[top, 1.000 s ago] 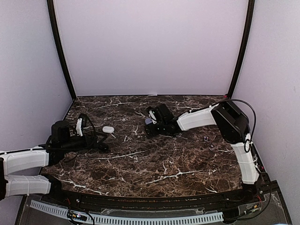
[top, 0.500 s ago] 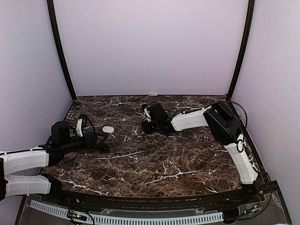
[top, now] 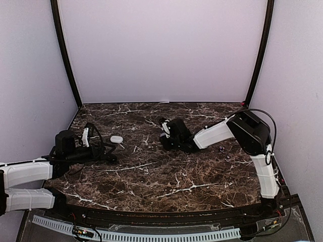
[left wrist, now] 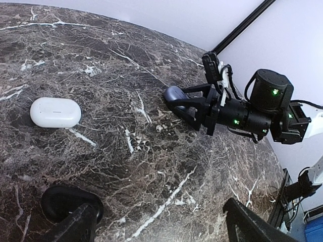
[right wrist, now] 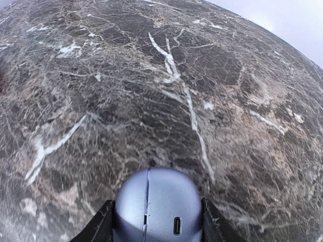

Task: Insert the wireless bluetooth earbuds into the charging case
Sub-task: Move the charging case to the center of the board.

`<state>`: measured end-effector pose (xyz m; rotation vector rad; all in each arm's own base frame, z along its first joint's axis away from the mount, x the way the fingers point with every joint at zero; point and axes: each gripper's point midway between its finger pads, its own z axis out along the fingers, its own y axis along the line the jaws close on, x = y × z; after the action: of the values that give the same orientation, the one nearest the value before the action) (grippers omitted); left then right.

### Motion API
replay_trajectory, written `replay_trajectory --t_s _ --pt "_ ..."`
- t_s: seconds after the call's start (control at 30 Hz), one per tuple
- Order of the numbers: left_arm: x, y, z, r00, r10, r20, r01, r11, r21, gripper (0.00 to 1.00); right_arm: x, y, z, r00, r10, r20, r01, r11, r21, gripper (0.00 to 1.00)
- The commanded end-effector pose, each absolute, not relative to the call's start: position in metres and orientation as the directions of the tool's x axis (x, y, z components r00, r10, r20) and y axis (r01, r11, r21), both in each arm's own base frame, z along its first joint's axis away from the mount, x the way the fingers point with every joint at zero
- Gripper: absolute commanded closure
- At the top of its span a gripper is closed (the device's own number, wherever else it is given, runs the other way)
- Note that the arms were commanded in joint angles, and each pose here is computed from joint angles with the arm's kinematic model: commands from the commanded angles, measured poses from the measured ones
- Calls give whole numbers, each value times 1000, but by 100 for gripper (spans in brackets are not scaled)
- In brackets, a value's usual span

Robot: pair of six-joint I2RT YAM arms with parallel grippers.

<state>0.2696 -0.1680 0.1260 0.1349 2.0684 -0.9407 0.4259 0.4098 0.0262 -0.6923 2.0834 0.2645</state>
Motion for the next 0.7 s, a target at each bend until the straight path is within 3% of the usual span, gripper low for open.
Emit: replay_trajectory --t_s 0.0,0.33,0.67 --pt "268 -171 128 -634 -226 -740 428 694 -579 9 390 401 36 -402 -399 -824 -595 798 -97 64" --pt "262 -186 120 -690 -186 -699 455 639 -620 10 278 375 55 -383 -415 -826 -683 729 -49 68" --pt "240 -242 110 -715 14 -699 583 565 -584 13 176 364 50 -336 -519 -786 -861 508 32 66"
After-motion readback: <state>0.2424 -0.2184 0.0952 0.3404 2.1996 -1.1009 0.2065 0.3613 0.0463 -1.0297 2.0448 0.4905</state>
